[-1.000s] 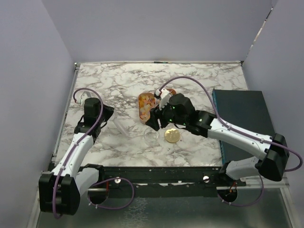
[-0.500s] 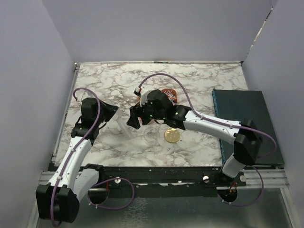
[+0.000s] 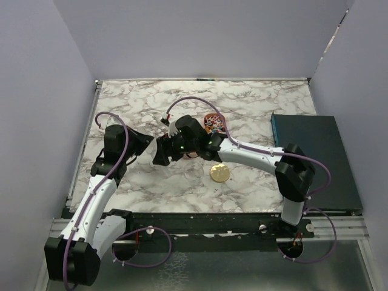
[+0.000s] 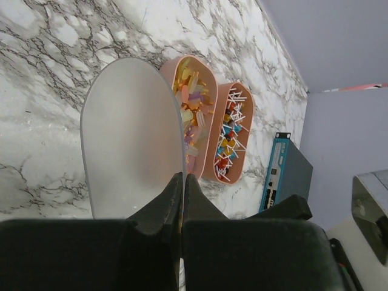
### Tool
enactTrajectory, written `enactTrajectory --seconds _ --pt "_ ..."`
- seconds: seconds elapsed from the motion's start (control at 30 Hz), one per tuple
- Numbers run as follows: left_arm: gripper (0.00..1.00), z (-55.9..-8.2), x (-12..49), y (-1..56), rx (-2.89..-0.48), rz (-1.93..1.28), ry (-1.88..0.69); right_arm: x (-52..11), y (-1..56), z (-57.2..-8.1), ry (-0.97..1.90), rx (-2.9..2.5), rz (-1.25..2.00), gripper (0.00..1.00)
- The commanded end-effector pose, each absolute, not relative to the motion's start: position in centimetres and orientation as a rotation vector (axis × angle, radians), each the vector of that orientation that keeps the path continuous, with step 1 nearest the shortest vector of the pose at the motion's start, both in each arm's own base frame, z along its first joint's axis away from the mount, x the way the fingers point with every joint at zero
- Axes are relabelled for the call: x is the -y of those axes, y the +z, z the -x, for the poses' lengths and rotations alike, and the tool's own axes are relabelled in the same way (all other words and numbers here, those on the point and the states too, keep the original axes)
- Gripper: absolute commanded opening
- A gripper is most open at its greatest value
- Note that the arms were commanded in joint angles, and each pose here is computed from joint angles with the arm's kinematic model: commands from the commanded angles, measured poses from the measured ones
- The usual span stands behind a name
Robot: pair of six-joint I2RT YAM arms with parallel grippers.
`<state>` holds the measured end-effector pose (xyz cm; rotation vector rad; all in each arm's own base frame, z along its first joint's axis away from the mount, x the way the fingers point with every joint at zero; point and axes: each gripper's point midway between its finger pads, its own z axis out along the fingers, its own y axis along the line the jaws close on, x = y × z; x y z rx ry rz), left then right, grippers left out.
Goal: Pack the candies
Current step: Pick up the spatula from the center of the board.
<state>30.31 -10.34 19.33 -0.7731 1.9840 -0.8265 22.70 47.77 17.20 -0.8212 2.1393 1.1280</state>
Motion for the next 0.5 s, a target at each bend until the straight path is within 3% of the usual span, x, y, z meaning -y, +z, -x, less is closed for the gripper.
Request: enactTrajectory --seconds 0.0,0.2,0.47 --pt "0.00 -30.08 11.29 21.67 -1.950 0.737 -0.900 -49.35 17.55 -22.58 1.207 -2.129 0.817 0.68" --pt "0.00 -29.85 11.50 21.79 -1.949 0.735 -0.916 -49.81 16.89 -22.62 1.222 -2.145 0.806 0.59" --pt "0.00 -29.66 11.63 21.73 -1.949 0.734 -0.924 -49.82 16.95 -22.50 1.230 -2.147 0.806 0.26"
